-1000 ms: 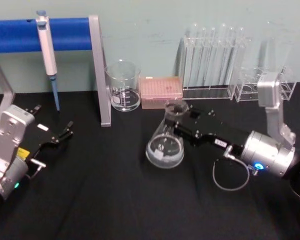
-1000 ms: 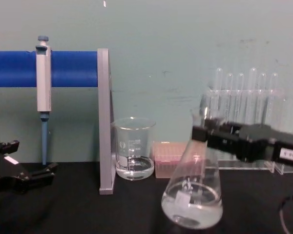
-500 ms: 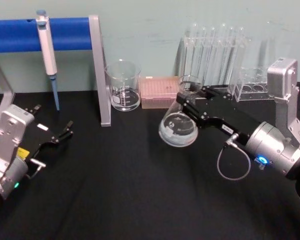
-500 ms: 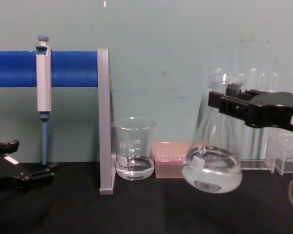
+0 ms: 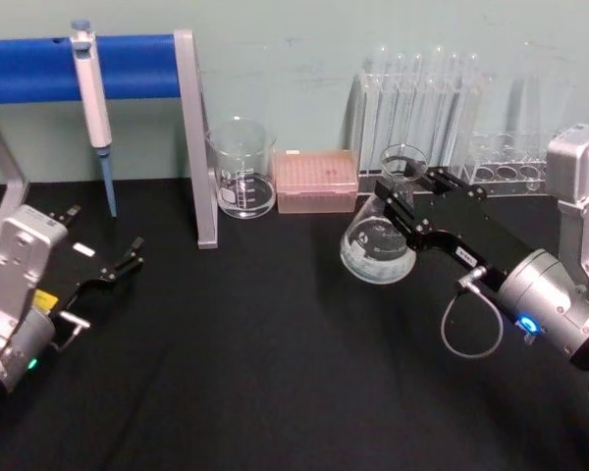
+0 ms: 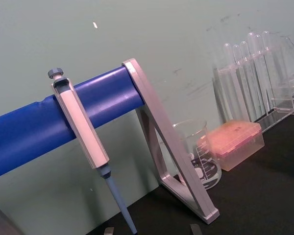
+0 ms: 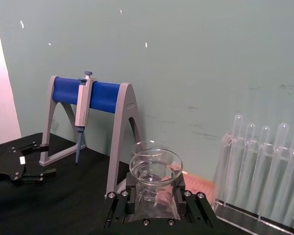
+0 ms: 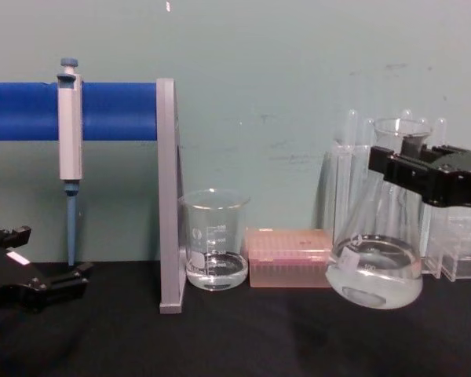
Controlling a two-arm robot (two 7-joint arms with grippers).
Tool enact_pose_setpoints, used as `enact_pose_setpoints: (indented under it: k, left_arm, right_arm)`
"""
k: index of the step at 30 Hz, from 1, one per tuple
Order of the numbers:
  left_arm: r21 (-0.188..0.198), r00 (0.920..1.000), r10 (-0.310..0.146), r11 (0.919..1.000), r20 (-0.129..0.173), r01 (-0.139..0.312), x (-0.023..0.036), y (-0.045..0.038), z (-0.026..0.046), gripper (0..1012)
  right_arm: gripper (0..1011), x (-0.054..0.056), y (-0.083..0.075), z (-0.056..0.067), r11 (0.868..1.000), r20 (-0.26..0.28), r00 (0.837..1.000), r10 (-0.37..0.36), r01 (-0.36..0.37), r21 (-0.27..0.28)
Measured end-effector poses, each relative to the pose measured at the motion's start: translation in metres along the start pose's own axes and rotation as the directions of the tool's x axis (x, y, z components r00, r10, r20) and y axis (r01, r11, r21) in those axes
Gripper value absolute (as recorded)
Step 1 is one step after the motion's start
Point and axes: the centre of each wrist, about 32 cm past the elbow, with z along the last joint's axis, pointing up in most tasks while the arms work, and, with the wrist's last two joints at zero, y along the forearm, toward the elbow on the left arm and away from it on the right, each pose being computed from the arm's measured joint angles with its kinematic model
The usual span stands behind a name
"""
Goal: Grasp the erlenmeyer flask with one hand, shake it three times, then place it back.
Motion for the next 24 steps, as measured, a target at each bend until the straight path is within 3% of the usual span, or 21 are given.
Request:
enact_pose_setpoints:
  k: [11, 16, 19, 23, 24]
  left_arm:
    - [0.0, 1.0, 0.0, 1.0, 0.0, 0.0, 0.0, 0.0, 0.0, 1001]
    - [0.0, 1.0, 0.0, 1.0, 0.0, 0.0, 0.0, 0.0, 0.0, 1001]
    - [0.0, 1.0, 0.0, 1.0, 0.0, 0.0, 0.0, 0.0, 0.0, 1001]
    - [0.0, 1.0, 0.0, 1.0, 0.0, 0.0, 0.0, 0.0, 0.0, 1001]
    - [0.0, 1.0, 0.0, 1.0, 0.0, 0.0, 0.0, 0.0, 0.0, 1001]
  right_arm:
    - [447, -0.004, 0.002, -0.001, 1.0, 0.006, 1.0, 0.006, -0.006, -0.001]
    - [447, -0.004, 0.011, 0.002, 0.994, 0.023, 0.994, 0.108, -0.108, -0.001]
    - [447, -0.005, 0.018, 0.003, 0.983, 0.033, 0.982, 0.185, -0.185, 0.0]
    - [447, -0.008, 0.029, 0.004, 0.958, 0.04, 0.957, 0.286, -0.287, 0.005]
    - [447, -0.01, 0.032, 0.004, 0.947, 0.041, 0.946, 0.321, -0.322, 0.008]
